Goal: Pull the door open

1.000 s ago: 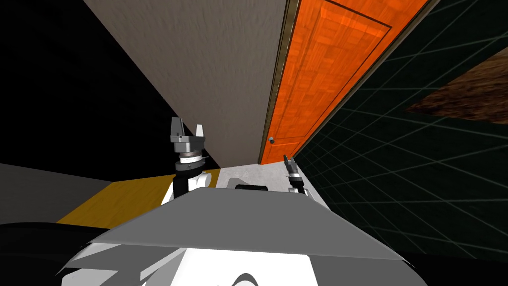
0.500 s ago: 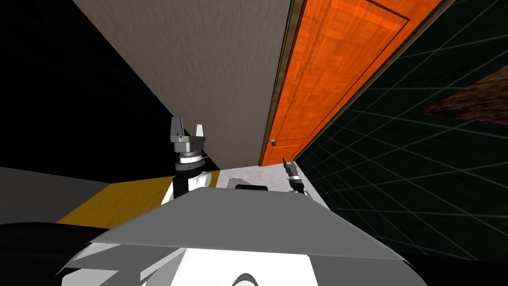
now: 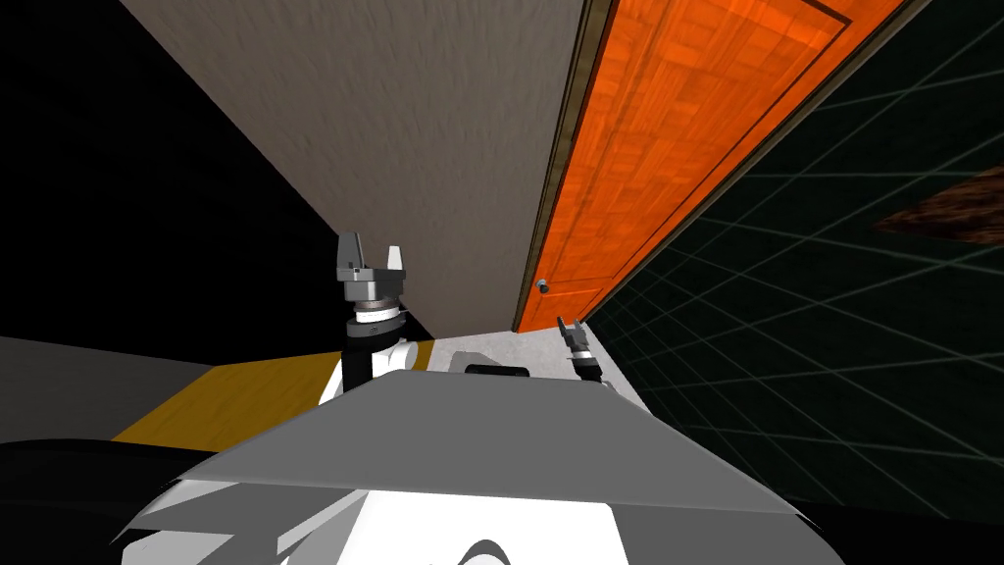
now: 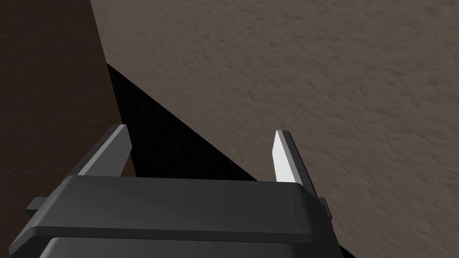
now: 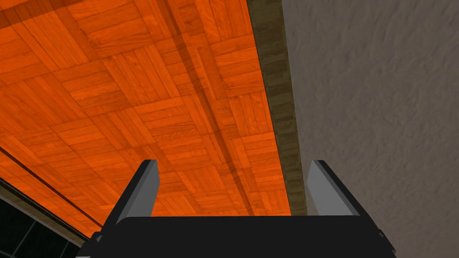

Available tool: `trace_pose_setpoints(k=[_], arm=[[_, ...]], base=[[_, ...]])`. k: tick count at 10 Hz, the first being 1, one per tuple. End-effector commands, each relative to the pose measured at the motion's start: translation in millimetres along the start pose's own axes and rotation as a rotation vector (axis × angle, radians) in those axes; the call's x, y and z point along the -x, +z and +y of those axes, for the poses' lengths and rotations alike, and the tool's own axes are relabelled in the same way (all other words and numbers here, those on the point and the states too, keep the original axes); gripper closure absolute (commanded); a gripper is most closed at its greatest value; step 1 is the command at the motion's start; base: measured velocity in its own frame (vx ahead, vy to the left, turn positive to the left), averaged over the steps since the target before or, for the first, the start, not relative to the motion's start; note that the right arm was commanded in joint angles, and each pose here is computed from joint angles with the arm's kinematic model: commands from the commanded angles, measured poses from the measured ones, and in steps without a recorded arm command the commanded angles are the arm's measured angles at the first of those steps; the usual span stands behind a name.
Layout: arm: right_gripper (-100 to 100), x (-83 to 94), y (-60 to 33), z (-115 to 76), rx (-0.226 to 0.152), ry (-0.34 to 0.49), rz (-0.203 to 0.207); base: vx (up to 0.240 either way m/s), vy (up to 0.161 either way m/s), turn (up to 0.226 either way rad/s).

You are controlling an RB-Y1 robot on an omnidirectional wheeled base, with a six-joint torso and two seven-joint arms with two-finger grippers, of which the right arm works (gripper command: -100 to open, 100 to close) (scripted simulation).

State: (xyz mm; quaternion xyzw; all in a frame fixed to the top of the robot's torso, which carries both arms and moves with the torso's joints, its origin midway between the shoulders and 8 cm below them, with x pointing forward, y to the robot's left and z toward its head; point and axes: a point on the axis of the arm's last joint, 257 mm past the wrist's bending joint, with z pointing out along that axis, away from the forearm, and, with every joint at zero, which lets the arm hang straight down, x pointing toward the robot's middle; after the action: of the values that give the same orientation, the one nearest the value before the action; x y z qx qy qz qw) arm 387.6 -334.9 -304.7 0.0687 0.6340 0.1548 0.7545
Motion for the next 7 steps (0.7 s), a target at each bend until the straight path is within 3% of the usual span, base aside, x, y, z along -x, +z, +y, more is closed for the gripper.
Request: trace_pose_setpoints(k=[1, 7], arm=[[-100, -6.9, -4.2, -3.7, 0.001, -0.031, 0.017], [-100, -29.5, -21.2, -17.9, 0.006, -0.126, 0.077]], base=[[0.093, 0.022, 0.019], [0.098, 0.005, 0.015]])
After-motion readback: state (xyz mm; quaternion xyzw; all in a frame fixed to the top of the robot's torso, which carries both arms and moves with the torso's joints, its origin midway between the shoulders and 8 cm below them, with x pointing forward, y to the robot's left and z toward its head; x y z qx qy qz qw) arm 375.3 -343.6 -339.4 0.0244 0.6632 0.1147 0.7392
